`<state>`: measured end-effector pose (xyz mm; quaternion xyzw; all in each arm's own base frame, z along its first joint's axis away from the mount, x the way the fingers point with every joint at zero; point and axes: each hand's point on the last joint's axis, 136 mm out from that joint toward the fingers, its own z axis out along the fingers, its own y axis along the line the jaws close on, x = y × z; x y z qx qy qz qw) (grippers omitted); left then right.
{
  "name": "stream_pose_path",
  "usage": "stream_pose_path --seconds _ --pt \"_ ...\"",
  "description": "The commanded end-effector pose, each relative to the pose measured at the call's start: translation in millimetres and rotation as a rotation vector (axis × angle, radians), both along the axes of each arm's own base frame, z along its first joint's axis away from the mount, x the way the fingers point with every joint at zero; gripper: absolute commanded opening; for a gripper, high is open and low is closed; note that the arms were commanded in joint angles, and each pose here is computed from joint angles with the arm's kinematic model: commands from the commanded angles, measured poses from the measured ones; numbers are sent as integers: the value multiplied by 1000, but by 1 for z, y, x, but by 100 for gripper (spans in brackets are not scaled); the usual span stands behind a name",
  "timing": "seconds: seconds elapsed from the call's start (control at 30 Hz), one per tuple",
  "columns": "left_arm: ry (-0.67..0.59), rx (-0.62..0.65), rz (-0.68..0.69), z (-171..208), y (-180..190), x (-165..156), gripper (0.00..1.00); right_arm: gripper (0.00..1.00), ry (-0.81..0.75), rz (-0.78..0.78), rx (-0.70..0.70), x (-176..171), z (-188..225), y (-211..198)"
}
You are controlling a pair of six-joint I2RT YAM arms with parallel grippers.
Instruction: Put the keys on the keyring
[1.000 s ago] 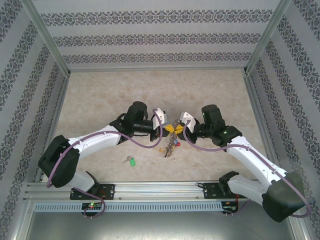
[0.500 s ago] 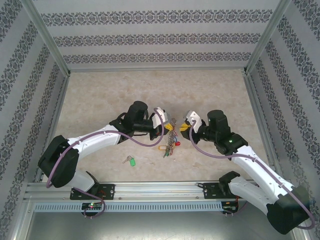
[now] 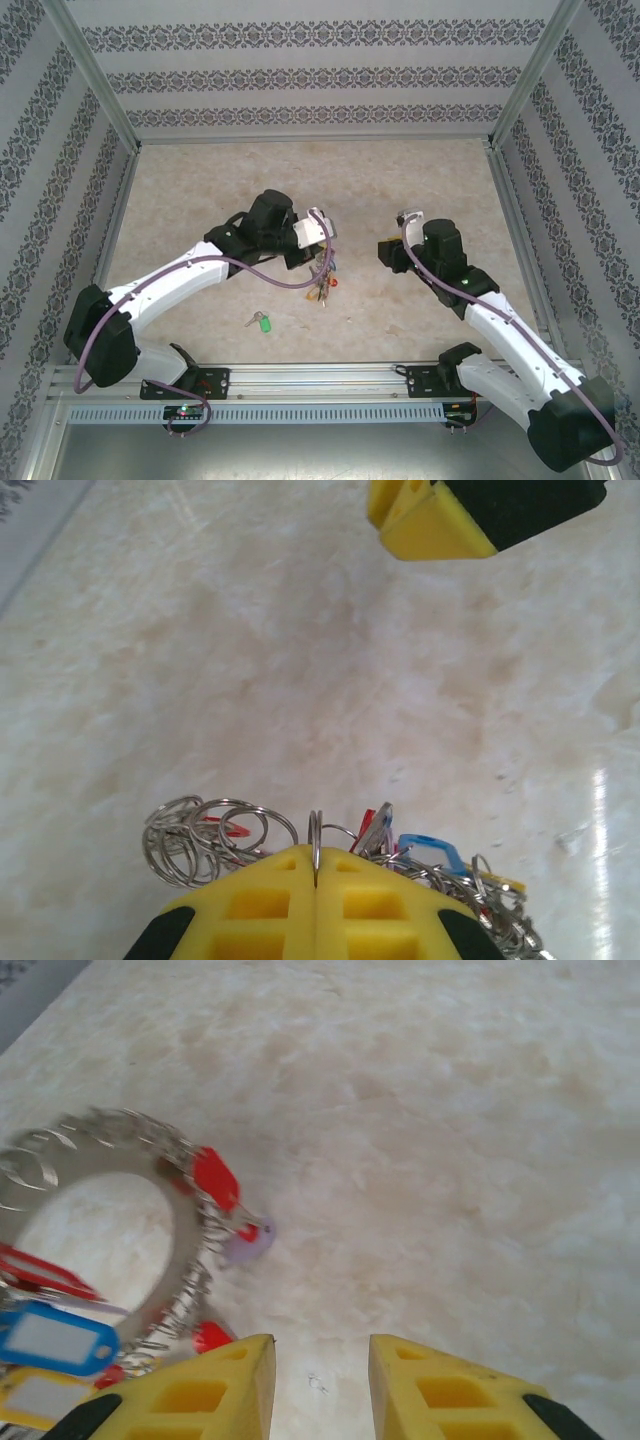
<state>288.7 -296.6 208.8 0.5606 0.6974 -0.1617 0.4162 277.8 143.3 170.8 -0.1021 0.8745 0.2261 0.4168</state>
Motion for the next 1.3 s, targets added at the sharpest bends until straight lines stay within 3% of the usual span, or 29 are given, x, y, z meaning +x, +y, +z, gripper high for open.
stream_pose_path --seconds 0.0,0.37,0.6,0.8,0.93,1.03,1.1,1.27 --pt "-69 189 -6 1 23 10 0 32 122 -155 44 9 -9 -16" --pt "86 497 -161 -77 -9 20 0 35 262 -313 126 14 -31 -44" --pt "129 487 -254 -98 -62 15 0 36 302 -403 157 5 -46 -68" --pt "207 498 -306 -121 -84 4 4 36 314 -421 171 1 -50 -75" --pt "269 388 -299 -112 -100 -5 19 39 310 -447 157 -1 -52 -82" --pt "272 206 -293 -80 -115 -11 28 45 294 -461 162 -1 -49 -86" --pt "259 75 -271 -56 -119 -11 42 50 281 -460 181 0 -44 -86" --pt "218 -150 -109 -10 -95 5 43 65 213 -395 307 4 -13 -70"
